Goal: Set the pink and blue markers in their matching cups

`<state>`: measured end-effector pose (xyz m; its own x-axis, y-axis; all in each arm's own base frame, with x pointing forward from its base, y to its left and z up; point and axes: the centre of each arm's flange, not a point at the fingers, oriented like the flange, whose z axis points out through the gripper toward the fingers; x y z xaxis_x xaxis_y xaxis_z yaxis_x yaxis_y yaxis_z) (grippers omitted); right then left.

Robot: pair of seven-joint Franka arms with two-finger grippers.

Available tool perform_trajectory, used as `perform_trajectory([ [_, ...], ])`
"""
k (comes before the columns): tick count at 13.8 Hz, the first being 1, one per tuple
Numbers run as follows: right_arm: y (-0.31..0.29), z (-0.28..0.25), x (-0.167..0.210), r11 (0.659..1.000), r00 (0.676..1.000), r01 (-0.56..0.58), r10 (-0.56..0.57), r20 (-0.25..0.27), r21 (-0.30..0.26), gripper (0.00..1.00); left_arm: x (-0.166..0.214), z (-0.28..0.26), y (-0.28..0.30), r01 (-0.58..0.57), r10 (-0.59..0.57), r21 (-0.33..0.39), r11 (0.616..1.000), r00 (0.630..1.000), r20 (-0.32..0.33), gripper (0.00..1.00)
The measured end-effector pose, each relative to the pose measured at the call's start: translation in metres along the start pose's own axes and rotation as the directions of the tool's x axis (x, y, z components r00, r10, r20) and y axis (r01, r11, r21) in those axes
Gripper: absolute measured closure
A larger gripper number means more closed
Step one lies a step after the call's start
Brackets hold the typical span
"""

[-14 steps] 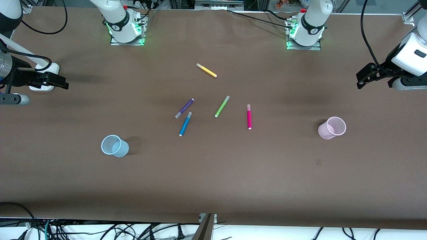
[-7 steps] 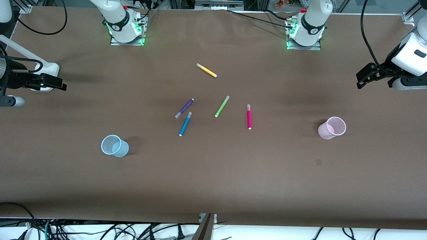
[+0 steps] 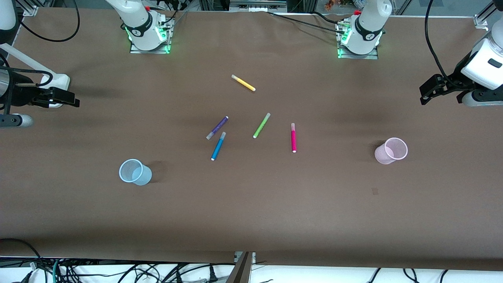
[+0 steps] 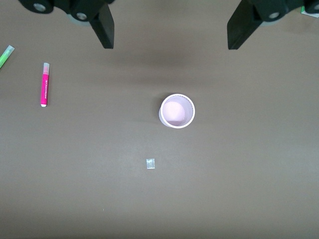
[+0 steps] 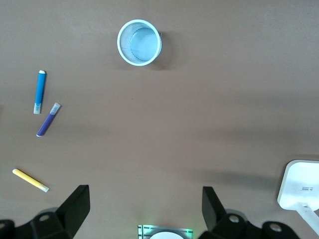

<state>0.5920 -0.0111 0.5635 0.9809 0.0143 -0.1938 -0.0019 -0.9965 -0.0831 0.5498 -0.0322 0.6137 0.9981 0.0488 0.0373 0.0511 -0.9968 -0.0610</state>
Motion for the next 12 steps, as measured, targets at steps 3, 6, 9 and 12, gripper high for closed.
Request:
perform_trajectory([
  [3, -0.001, 0.001, 0.001, 1.0, 1.0, 0.001, -0.001, 0.002, 0.0, 0.0, 0.0, 0.0, 0.0, 0.0, 0.0, 0.0, 1.0, 1.0, 0.0, 0.0],
  [6, -0.001, 0.001, 0.001, 1.0, 1.0, 0.002, -0.002, 0.001, -0.006, 0.0, 0.0, 0.0, 0.0, 0.0, 0.0, 0.0, 1.0, 1.0, 0.0, 0.0],
  [9, -0.002, 0.002, 0.002, 1.0, 1.0, 0.006, -0.006, 0.002, -0.022, 0.0, 0.0, 0.0, 0.0, 0.0, 0.0, 0.0, 1.0, 1.0, 0.0, 0.0],
  [12, -0.016, 0.009, 0.01, 1.0, 1.0, -0.002, 0.002, -0.01, -0.026, 0.0, 0.0, 0.0, 0.0, 0.0, 0.0, 0.0, 1.0, 1.0, 0.0, 0.0],
])
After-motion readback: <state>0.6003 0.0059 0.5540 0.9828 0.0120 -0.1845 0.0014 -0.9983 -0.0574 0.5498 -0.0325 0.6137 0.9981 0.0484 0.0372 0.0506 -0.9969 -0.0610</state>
